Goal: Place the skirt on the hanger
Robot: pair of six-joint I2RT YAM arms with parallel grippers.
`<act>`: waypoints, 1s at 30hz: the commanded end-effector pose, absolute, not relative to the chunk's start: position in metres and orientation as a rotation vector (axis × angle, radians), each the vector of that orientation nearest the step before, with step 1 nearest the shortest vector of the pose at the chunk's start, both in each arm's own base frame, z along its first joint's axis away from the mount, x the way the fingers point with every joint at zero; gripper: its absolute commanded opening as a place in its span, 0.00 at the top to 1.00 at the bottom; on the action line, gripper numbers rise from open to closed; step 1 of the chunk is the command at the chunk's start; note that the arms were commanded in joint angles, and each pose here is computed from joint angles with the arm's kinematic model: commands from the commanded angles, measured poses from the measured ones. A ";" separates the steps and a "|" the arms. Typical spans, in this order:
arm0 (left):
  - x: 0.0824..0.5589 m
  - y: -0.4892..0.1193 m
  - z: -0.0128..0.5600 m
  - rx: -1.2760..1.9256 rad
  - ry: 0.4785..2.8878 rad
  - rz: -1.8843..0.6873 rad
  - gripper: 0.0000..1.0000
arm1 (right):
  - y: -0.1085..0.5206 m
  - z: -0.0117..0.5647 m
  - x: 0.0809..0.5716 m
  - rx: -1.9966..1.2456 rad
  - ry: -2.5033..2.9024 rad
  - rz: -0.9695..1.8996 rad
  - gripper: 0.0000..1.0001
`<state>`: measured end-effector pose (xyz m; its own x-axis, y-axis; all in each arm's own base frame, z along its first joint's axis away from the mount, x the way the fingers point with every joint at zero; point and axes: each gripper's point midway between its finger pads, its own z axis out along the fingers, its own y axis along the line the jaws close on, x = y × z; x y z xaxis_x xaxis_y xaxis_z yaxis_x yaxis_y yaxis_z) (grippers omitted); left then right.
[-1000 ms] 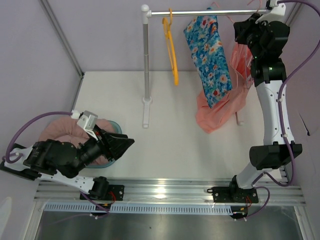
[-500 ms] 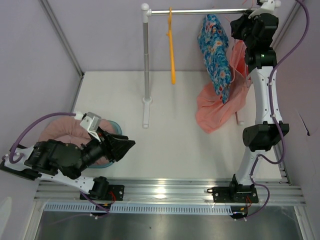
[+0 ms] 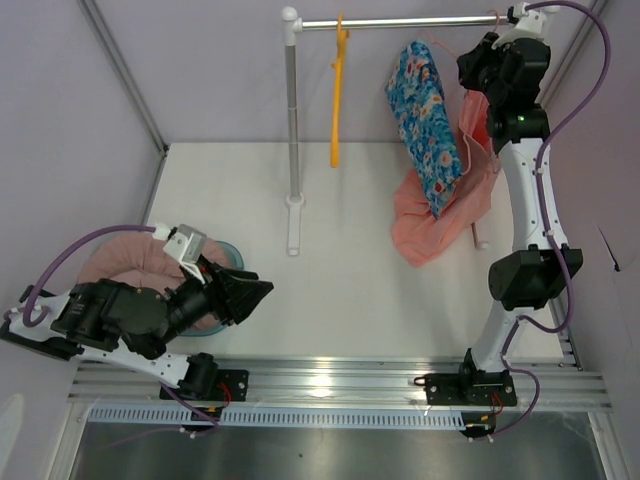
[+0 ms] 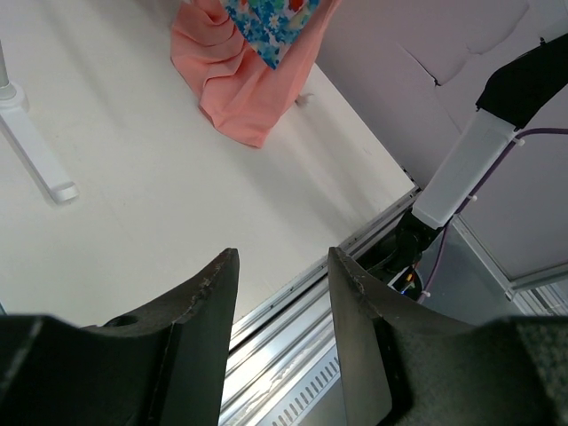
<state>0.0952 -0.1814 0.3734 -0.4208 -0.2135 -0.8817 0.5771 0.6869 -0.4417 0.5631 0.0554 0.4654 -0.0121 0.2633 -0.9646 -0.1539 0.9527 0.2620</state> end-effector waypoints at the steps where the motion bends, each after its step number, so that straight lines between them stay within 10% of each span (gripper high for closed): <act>1: 0.098 -0.181 0.380 0.240 1.799 -0.907 0.49 | 0.056 0.497 0.543 0.086 1.477 0.351 0.84; 12: 0.101 -0.175 0.376 0.213 1.810 -0.894 0.48 | 0.051 0.501 0.517 0.128 1.474 0.358 0.39; 30: 0.124 -0.192 0.363 0.327 1.826 -0.673 0.41 | 0.043 0.495 0.435 0.268 1.526 0.452 0.21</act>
<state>0.1229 -0.1718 0.3627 -0.3585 -0.1859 -0.9148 0.4649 0.8143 -0.3476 0.4579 0.0431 0.4753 -0.0462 0.4108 -0.9106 -0.0932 0.9058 0.4133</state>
